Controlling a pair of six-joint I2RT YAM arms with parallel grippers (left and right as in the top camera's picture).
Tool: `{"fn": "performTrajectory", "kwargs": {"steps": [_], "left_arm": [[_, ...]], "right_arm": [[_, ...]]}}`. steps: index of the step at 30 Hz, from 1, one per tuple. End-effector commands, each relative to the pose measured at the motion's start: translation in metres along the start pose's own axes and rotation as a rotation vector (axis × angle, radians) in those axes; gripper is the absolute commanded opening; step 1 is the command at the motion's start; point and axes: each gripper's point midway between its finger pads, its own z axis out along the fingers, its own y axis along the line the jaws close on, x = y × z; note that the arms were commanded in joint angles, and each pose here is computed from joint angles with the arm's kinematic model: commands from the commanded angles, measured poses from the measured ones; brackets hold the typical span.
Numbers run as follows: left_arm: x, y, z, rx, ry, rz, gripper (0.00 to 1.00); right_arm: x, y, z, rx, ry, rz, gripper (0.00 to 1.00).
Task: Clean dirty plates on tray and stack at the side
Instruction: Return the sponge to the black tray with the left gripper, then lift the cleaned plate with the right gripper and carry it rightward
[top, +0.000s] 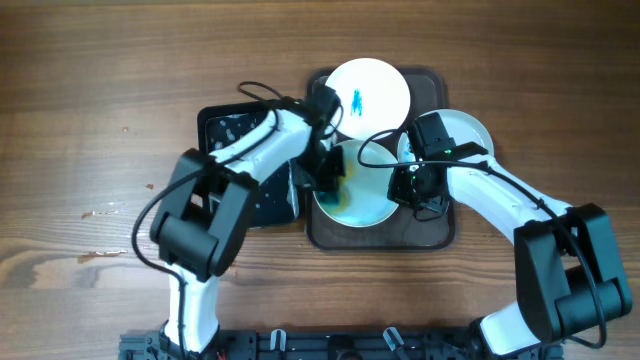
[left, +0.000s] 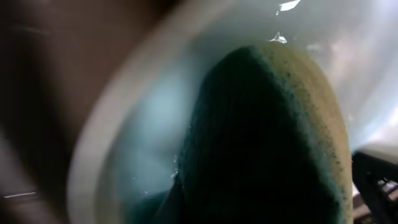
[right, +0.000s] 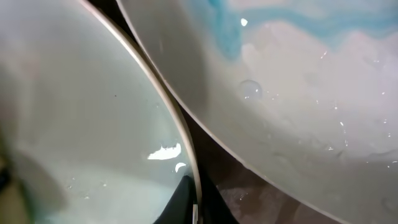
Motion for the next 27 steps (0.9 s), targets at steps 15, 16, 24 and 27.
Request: {"fn": "performTrajectory", "kwargs": {"steps": [15,16,24,27], "left_arm": [[-0.018,0.171,-0.063,-0.398,-0.352,-0.221,0.08],[-0.017,0.171,-0.060,-0.391,-0.350,-0.220,0.12],[-0.014,0.116,-0.139,-0.120,-0.384,-0.204,1.00],[-0.009,0.117,-0.185,-0.073,-0.481,-0.231,1.00]], "right_arm": [[0.003,-0.011,0.014,0.050,0.014,-0.134,0.04],[0.001,-0.010,0.013,0.044,0.007,-0.158,0.04],[-0.027,0.022,-0.059,0.045,-0.044,-0.226,0.04],[-0.038,0.040,-0.099,0.058,-0.061,-0.297,0.04]]}}
